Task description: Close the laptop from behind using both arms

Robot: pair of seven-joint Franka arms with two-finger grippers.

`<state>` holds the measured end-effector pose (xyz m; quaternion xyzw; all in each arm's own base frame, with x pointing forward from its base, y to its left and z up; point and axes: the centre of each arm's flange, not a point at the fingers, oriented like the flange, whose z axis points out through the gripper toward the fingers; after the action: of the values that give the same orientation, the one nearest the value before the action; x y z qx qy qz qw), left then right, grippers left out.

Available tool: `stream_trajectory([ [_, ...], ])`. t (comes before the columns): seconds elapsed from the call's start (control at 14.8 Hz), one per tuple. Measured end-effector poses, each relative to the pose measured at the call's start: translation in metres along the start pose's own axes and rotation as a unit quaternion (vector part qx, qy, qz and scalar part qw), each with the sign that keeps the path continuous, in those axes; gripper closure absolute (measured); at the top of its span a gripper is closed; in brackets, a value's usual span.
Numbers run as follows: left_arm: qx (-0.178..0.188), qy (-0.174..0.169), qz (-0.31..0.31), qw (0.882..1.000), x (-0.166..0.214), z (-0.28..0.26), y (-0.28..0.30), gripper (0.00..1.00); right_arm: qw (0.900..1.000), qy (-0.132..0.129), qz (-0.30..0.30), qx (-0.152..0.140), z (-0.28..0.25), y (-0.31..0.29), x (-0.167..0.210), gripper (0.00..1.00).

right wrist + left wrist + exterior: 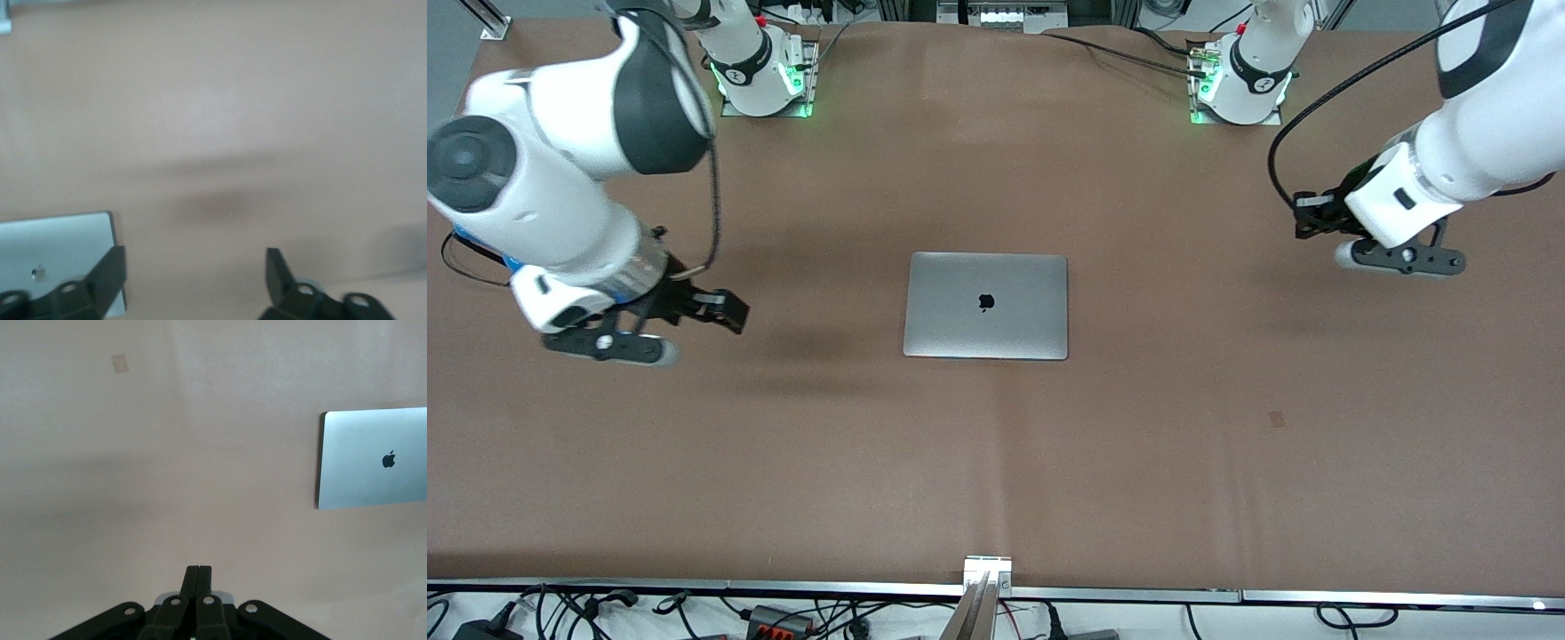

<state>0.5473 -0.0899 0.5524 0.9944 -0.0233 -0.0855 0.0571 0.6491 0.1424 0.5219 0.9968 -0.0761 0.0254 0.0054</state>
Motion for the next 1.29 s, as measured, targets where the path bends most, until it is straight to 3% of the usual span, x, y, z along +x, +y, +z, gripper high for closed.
stream_trajectory([
  [0.41, 0.010, 0.002, 0.007, 1.000, -0.014, -0.012, 0.011, 0.99, 0.999, 0.019, 0.032, 0.016, -0.048, 0.100, 0.023, 0.00],
  [0.68, 0.010, 0.000, 0.007, 1.000, -0.015, -0.011, 0.011, 0.97, 0.999, 0.029, 0.003, 0.021, -0.070, 0.177, 0.025, 0.00],
  [0.95, 0.009, 0.000, 0.001, 1.000, -0.014, -0.012, 0.005, 0.97, 1.000, 0.016, -0.015, 0.018, -0.075, 0.183, 0.018, 0.00],
  [1.29, 0.006, 0.005, -0.014, 1.000, -0.011, -0.014, -0.013, 0.55, 0.999, -0.011, -0.046, 0.001, -0.075, 0.185, -0.003, 0.00],
])
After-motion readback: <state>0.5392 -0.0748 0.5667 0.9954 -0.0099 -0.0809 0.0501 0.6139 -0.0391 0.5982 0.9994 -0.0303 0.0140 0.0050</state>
